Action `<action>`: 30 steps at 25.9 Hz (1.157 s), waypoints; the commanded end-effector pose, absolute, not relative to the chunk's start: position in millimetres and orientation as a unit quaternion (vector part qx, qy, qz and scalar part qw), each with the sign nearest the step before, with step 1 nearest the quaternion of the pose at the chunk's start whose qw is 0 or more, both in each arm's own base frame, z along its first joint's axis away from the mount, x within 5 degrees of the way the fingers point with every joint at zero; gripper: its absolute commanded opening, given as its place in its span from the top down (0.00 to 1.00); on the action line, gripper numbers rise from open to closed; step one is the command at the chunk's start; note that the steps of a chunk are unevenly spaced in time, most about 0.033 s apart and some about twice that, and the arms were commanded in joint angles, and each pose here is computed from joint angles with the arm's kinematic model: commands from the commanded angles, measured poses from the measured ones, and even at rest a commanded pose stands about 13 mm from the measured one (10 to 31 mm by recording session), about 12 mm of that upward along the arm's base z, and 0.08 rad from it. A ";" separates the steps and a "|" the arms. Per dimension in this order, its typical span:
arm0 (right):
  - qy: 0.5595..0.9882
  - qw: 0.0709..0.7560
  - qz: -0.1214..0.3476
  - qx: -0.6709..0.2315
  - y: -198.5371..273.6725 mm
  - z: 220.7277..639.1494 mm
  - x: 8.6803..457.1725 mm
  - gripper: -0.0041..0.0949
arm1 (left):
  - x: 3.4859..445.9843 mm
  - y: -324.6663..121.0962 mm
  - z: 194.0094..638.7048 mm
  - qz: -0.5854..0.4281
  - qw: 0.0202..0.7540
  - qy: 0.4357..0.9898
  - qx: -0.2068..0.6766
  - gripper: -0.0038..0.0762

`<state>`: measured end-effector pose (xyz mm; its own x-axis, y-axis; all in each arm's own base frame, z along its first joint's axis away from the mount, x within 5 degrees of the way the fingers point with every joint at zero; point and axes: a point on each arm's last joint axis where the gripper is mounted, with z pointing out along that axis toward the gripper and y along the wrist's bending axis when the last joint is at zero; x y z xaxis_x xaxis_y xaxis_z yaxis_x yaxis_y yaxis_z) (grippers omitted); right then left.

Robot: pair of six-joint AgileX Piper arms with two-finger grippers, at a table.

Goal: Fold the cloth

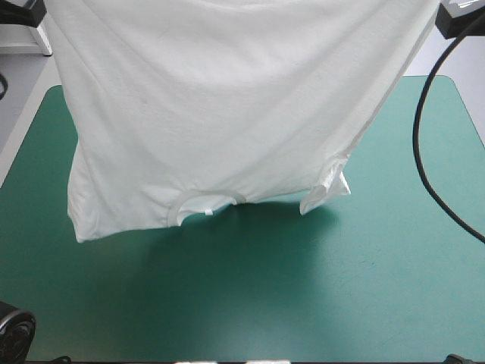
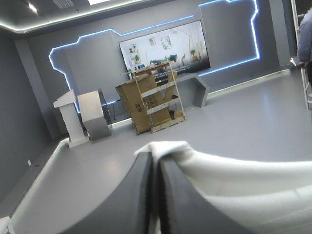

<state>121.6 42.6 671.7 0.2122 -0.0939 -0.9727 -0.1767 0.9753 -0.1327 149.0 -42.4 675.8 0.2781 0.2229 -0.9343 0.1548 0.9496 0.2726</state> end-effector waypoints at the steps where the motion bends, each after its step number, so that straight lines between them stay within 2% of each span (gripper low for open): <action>1: 0.546 0.828 0.058 -0.115 39.0 690.4 103.6 0.98 | 120.0 -32.0 689.7 0.027 0.821 0.551 0.144 0.93; 6: 0.528 0.832 0.092 -0.143 60.7 690.6 120.5 0.98 | 138.2 -38.4 682.9 0.032 0.804 0.573 0.154 0.93; 10: 0.540 0.827 0.002 -0.158 98.3 674.3 186.7 0.98 | 200.6 -55.2 662.9 0.045 0.777 0.613 0.140 0.93; 12: 0.524 0.837 -0.023 -0.160 115.7 667.6 214.0 0.98 | 234.1 -62.8 653.2 0.059 0.776 0.616 0.122 0.93; 14: 0.492 0.858 -0.026 -0.145 123.1 666.7 231.7 0.98 | 255.8 -69.4 648.7 0.073 0.787 0.601 0.121 0.93; 18: 0.419 0.900 0.021 -0.114 121.0 672.8 246.1 0.98 | 280.9 -82.8 646.7 0.065 0.821 0.553 0.128 0.93; 20: 0.399 0.910 0.035 -0.104 116.5 675.3 247.7 0.98 | 281.5 -84.8 650.5 0.064 0.838 0.527 0.128 0.93; 25: 0.367 0.926 0.022 -0.082 94.2 684.0 244.2 0.98 | 272.4 -74.0 666.6 0.075 0.880 0.455 0.113 0.93; 27: 0.379 0.923 0.027 -0.062 80.6 686.0 243.7 0.98 | 269.6 -63.1 670.1 0.090 0.882 0.451 0.102 0.93; 30: 0.453 0.890 0.020 -0.038 62.7 676.7 255.0 0.98 | 275.3 -48.8 664.6 0.109 0.861 0.488 0.089 0.93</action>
